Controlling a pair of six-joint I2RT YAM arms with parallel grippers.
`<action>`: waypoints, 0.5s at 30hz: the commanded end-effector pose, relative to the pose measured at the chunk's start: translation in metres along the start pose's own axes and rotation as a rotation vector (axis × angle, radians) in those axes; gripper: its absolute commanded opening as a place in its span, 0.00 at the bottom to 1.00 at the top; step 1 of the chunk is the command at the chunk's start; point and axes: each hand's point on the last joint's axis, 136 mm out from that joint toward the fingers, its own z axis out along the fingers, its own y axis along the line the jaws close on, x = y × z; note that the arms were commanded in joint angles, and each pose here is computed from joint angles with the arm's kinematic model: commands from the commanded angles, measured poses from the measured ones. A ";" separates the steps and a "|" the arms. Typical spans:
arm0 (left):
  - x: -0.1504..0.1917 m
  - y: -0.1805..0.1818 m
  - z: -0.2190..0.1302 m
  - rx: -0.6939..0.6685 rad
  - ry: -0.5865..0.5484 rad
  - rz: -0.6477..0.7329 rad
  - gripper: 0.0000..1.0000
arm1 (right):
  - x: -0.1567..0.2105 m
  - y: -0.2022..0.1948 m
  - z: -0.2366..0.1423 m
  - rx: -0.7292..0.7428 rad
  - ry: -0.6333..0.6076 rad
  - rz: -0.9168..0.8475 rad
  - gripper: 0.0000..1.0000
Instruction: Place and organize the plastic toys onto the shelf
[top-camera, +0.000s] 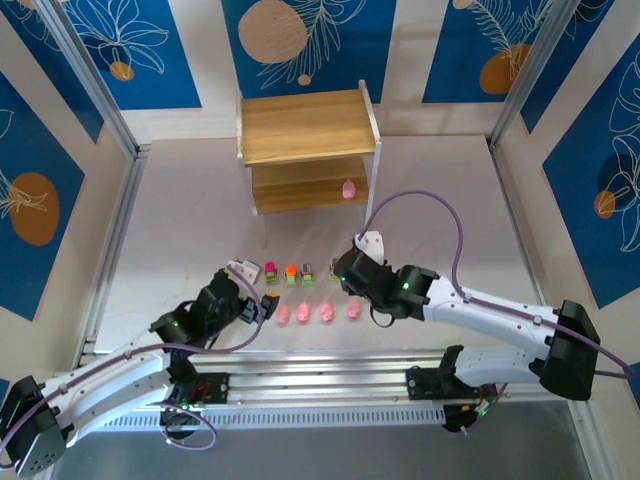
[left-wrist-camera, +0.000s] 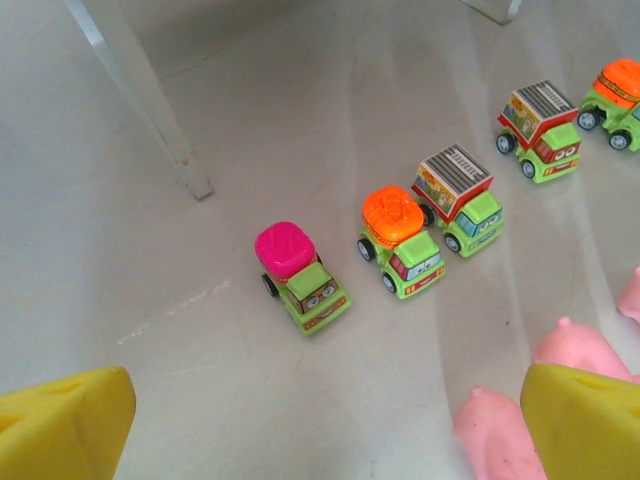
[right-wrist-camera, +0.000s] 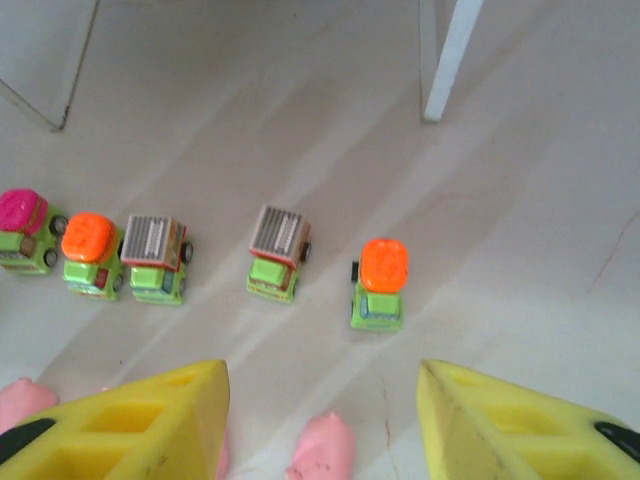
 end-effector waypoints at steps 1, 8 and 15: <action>-0.016 -0.010 -0.002 0.047 -0.029 0.009 0.98 | 0.018 -0.007 -0.003 0.033 0.016 0.047 0.52; -0.012 -0.021 0.005 0.085 0.017 0.039 0.95 | 0.061 -0.002 0.001 0.062 0.082 0.057 0.52; -0.013 -0.024 0.005 0.094 0.012 0.049 0.95 | 0.093 0.000 0.010 0.104 0.132 0.067 0.53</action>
